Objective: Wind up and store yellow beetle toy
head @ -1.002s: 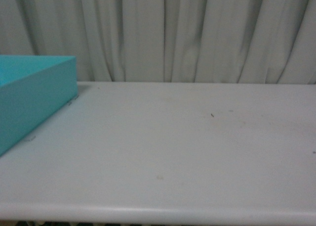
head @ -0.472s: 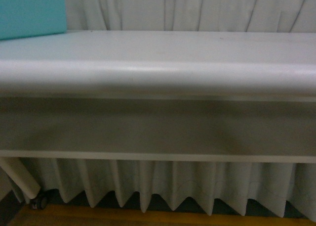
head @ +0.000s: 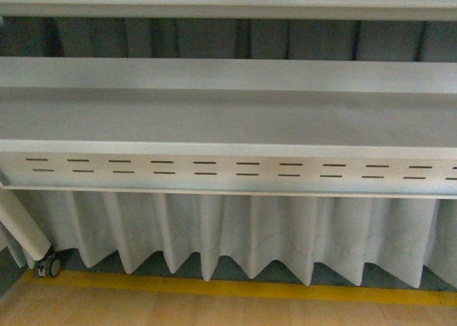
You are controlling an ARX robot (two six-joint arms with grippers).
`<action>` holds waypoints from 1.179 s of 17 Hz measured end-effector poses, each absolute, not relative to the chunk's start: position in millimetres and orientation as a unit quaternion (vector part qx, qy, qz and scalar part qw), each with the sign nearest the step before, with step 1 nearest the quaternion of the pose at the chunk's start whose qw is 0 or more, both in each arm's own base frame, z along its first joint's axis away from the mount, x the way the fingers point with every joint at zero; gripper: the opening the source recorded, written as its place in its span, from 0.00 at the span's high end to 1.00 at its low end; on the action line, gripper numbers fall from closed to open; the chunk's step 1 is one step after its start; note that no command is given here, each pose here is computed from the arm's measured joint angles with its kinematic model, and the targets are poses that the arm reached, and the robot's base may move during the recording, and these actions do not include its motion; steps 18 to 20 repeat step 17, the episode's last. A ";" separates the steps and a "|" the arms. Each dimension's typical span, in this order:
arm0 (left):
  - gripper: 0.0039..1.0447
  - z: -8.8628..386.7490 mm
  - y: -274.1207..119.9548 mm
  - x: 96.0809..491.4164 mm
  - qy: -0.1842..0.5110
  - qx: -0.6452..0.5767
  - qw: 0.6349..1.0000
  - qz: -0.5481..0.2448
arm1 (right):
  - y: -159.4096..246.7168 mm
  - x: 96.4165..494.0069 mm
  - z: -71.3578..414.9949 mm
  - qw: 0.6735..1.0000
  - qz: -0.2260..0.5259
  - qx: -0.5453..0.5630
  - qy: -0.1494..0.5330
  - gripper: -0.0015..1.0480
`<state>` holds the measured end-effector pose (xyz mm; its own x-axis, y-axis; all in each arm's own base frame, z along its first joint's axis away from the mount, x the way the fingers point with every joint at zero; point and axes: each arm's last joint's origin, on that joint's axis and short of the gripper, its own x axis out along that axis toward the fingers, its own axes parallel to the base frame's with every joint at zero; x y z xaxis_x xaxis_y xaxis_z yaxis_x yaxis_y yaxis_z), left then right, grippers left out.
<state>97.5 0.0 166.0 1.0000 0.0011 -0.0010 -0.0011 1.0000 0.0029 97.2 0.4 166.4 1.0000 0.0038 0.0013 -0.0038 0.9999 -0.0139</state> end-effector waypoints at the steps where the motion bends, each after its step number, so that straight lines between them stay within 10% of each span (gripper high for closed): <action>1: 0.06 166.0 0.0 97.5 0.001 0.002 1.000 0.000 | 0.4 97.2 166.4 1.000 0.002 -0.007 -0.001 0.06; 20: 0.06 166.0 0.0 97.5 0.000 0.001 1.000 0.000 | 0.4 97.2 166.5 1.000 0.002 -0.007 -0.001 0.06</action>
